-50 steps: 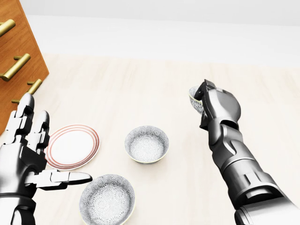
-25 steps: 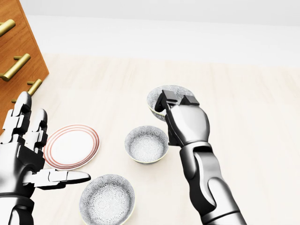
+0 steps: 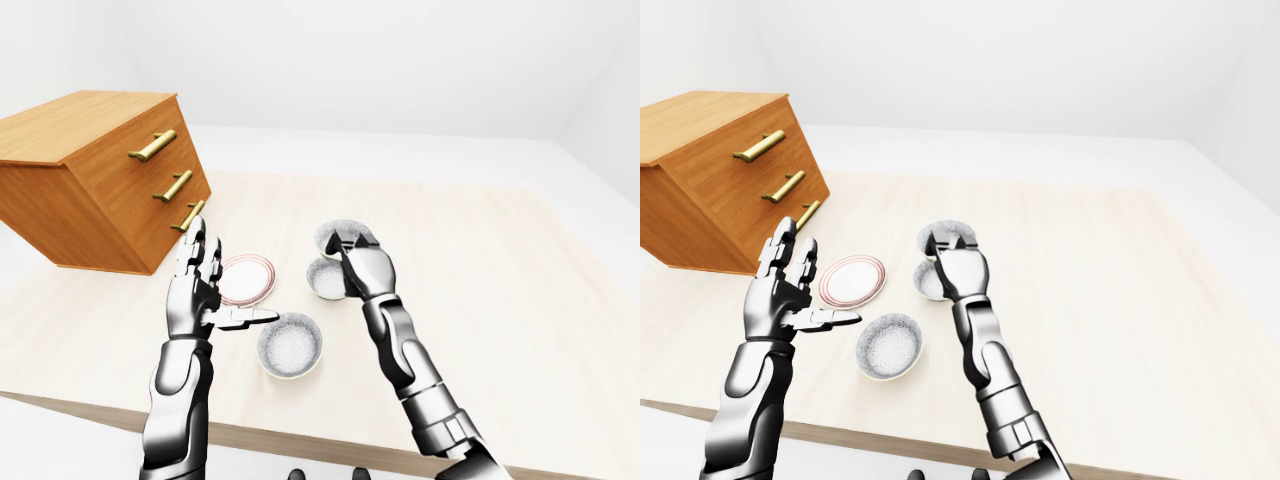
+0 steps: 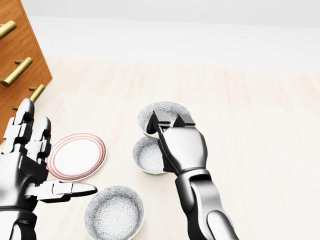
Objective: Stack the bowl at the front on the bowl in the middle.
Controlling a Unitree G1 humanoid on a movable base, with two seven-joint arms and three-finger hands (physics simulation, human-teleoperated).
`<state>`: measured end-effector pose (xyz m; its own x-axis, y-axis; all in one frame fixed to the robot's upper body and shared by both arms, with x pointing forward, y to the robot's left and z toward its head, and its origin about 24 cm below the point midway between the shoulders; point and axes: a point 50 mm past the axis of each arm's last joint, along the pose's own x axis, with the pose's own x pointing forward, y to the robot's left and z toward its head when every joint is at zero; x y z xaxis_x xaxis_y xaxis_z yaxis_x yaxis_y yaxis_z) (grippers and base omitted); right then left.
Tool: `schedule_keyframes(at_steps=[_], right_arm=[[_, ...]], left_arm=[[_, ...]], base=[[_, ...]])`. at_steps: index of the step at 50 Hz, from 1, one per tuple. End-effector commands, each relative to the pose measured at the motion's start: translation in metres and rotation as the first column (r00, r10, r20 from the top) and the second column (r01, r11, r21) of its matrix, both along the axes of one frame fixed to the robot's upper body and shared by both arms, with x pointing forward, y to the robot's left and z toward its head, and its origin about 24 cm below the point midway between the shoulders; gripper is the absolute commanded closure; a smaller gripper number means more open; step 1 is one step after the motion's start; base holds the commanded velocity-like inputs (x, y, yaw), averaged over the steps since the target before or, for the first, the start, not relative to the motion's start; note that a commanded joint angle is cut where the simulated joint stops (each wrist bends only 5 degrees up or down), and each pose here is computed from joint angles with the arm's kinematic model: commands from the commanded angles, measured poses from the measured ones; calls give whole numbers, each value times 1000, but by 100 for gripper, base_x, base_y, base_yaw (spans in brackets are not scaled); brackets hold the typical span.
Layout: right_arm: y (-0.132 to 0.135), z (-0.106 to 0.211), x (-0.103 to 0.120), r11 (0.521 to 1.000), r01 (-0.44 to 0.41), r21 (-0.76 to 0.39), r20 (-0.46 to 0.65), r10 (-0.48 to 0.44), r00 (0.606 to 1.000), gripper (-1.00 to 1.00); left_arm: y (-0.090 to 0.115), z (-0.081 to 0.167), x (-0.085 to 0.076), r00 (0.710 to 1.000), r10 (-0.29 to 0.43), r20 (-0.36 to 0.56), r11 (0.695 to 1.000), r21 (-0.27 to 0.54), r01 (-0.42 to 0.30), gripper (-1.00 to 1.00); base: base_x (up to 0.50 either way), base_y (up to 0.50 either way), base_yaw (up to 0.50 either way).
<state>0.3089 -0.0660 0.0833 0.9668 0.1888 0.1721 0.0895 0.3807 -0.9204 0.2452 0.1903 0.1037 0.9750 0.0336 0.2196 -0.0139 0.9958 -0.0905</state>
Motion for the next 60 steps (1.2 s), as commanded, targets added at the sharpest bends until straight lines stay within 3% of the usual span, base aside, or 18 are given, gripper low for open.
schedule_keyframes(at_steps=[1,40,42,43,60], right_arm=[[10,-5,-6,996,-6,-93,27,8,1000,100],[15,-32,-10,992,-25,-123,-49,19,999,100],[15,-31,-10,992,-19,-122,-45,14,999,37],[15,-31,-10,992,-20,-124,-47,15,999,-100],[14,-16,-18,993,-27,-114,-15,25,1000,-100]], left_arm=[[0,0,-1,1000,-1,-1,1000,0,1,-100],[-1,0,0,1000,-2,-2,1000,0,2,-100],[-1,-1,0,1000,-4,-4,1000,0,4,-100],[-1,-1,0,1000,-3,-5,1000,1,3,-100],[-1,-3,1,1000,-3,-14,1000,2,3,-100]], base=[[0,0,0],[0,0,0],[0,0,0],[0,0,0],[0,0,0]])
